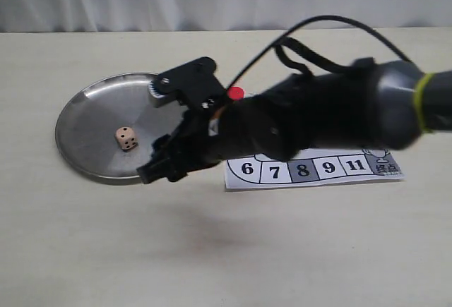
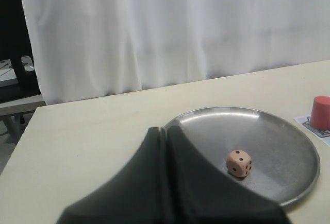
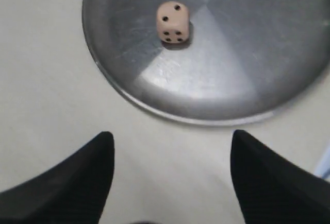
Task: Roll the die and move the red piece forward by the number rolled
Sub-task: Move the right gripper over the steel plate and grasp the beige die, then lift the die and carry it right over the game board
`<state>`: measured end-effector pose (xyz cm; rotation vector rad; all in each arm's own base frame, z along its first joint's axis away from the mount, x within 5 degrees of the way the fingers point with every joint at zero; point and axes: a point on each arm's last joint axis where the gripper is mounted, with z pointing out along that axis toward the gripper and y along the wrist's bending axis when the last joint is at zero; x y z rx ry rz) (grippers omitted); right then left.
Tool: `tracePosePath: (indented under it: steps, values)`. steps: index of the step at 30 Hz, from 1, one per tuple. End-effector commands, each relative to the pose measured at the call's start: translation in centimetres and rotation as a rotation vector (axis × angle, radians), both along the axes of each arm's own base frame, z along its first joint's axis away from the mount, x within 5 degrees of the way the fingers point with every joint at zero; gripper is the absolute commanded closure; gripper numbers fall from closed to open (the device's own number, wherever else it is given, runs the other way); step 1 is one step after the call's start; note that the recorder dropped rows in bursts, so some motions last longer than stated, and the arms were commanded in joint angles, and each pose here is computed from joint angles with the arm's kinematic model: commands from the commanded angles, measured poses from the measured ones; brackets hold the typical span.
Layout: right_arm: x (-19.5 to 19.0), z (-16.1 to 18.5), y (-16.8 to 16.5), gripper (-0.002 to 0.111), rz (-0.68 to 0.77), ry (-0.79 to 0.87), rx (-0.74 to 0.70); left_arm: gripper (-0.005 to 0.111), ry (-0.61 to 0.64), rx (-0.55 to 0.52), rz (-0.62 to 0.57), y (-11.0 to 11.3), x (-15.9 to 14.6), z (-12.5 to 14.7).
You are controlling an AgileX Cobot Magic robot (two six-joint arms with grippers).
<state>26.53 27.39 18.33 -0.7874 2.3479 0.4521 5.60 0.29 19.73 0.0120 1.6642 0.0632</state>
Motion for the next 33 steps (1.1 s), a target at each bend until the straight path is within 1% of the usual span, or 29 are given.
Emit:
tracePosePath:
  steps: [1, 5, 7, 11, 14, 18, 19, 21, 23, 27, 28, 30, 33]
  values:
    - [3.1, -0.7, 3.8, 0.043, 0.046, 0.011, -0.051, 0.107, -0.009, -0.003, -0.010, -0.1, 0.0, 0.0]
    - [5.9, -2.4, 6.6, 0.043, 0.071, 0.009, -0.094, 0.107, -0.009, -0.003, -0.010, -0.1, 0.0, 0.0]
    - [7.0, -3.7, 7.8, 0.043, 0.072, 0.015, -0.100, 0.107, -0.009, -0.003, -0.010, -0.1, 0.0, 0.0]
    - [9.2, -5.7, 9.7, 0.043, 0.084, -0.025, -0.103, 0.107, -0.009, -0.003, -0.010, -0.1, 0.0, 0.0]
    - [10.4, -6.8, 10.7, 0.043, 0.080, -0.024, -0.104, 0.107, -0.009, -0.003, -0.010, -0.1, 0.0, 0.0]
    - [11.4, -8.1, 11.1, 0.044, 0.093, -0.013, -0.134, 0.107, -0.009, -0.003, -0.010, -0.1, 0.0, 0.0]
    - [11.4, -8.1, 11.1, 0.046, 0.108, -0.016, -0.147, 0.107, -0.009, -0.003, -0.010, -0.1, 0.0, 0.0]
    - [11.3, -8.2, 11.0, 0.057, 0.142, -0.006, -0.188, 0.107, -0.009, -0.003, -0.010, -0.1, 0.0, 0.0]
    - [11.2, -7.8, 10.9, 0.073, 0.157, -0.005, -0.203, 0.107, -0.009, -0.003, -0.010, -0.1, 0.0, 0.0]
    - [11.3, -7.2, 11.0, 0.101, 0.158, -0.002, -0.205, 0.107, -0.009, -0.003, -0.010, -0.1, 0.0, 0.0]
    - [11.3, -6.8, 11.0, 0.104, 0.155, 0.003, -0.207, 0.107, -0.009, -0.003, -0.010, -0.1, 0.0, 0.0]
    - [11.5, -5.9, 11.0, 0.104, 0.154, 0.010, -0.213, 0.107, -0.009, -0.003, -0.010, -0.1, 0.0, 0.0]
    - [11.8, -3.3, 10.5, 0.104, 0.135, 0.023, -0.208, 0.107, -0.009, -0.003, -0.010, -0.1, 0.0, 0.0]
